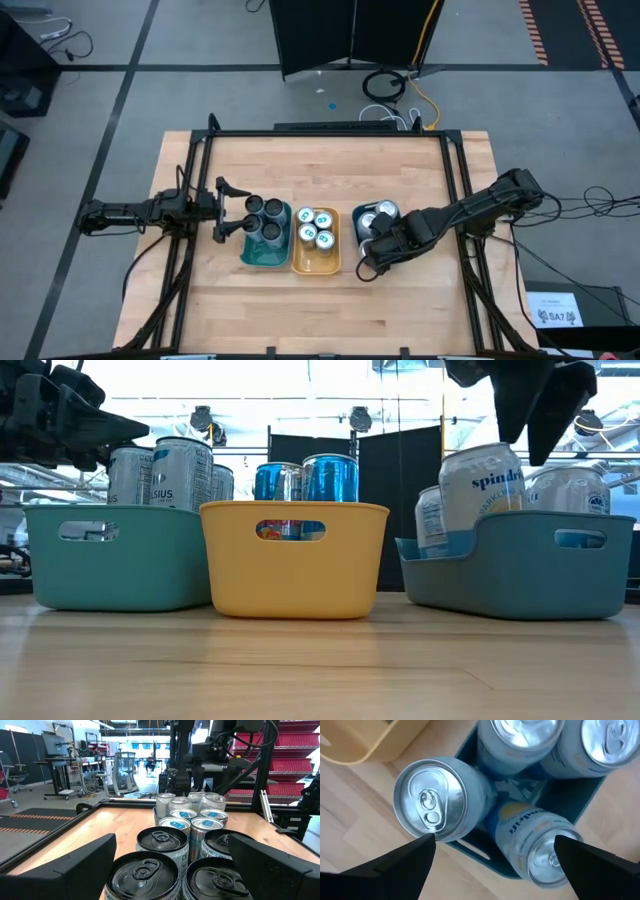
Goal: Sort soda cans
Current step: Put the bottom silver can into the dark green bin and align the cans
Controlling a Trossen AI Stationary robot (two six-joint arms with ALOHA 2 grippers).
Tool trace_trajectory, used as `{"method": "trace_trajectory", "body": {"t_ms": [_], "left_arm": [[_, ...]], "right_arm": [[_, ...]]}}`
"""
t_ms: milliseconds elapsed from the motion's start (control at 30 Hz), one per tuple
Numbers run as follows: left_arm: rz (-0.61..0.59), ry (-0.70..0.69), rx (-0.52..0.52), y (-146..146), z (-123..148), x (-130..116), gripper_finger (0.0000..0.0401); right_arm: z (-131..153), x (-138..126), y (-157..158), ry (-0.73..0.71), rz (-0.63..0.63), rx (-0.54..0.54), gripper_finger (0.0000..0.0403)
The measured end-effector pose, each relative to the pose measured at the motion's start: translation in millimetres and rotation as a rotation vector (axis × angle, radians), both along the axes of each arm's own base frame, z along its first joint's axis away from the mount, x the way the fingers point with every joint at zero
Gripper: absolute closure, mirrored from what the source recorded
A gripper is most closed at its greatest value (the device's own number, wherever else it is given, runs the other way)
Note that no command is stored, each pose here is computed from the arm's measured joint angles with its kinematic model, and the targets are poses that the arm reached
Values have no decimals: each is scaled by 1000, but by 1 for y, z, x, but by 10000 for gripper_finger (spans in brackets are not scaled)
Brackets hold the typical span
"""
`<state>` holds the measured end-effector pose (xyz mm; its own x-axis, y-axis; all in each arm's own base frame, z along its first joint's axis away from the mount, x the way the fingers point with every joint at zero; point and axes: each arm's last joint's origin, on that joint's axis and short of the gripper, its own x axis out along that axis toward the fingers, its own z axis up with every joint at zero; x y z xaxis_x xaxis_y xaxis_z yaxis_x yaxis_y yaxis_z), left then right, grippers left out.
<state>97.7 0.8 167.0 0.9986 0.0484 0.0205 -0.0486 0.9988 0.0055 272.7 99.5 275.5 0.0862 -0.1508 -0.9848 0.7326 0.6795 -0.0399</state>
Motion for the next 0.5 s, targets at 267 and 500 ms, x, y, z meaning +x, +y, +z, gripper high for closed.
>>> {"method": "trace_trajectory", "body": {"t_ms": [267,500], "left_arm": [[0,0,0,0,0,0,10],[0,0,0,0,0,0,10]], "right_arm": [[0,-6,-4,41,-80,-45,6],[-2,-16,-11,147,-143,-125,7]]}}
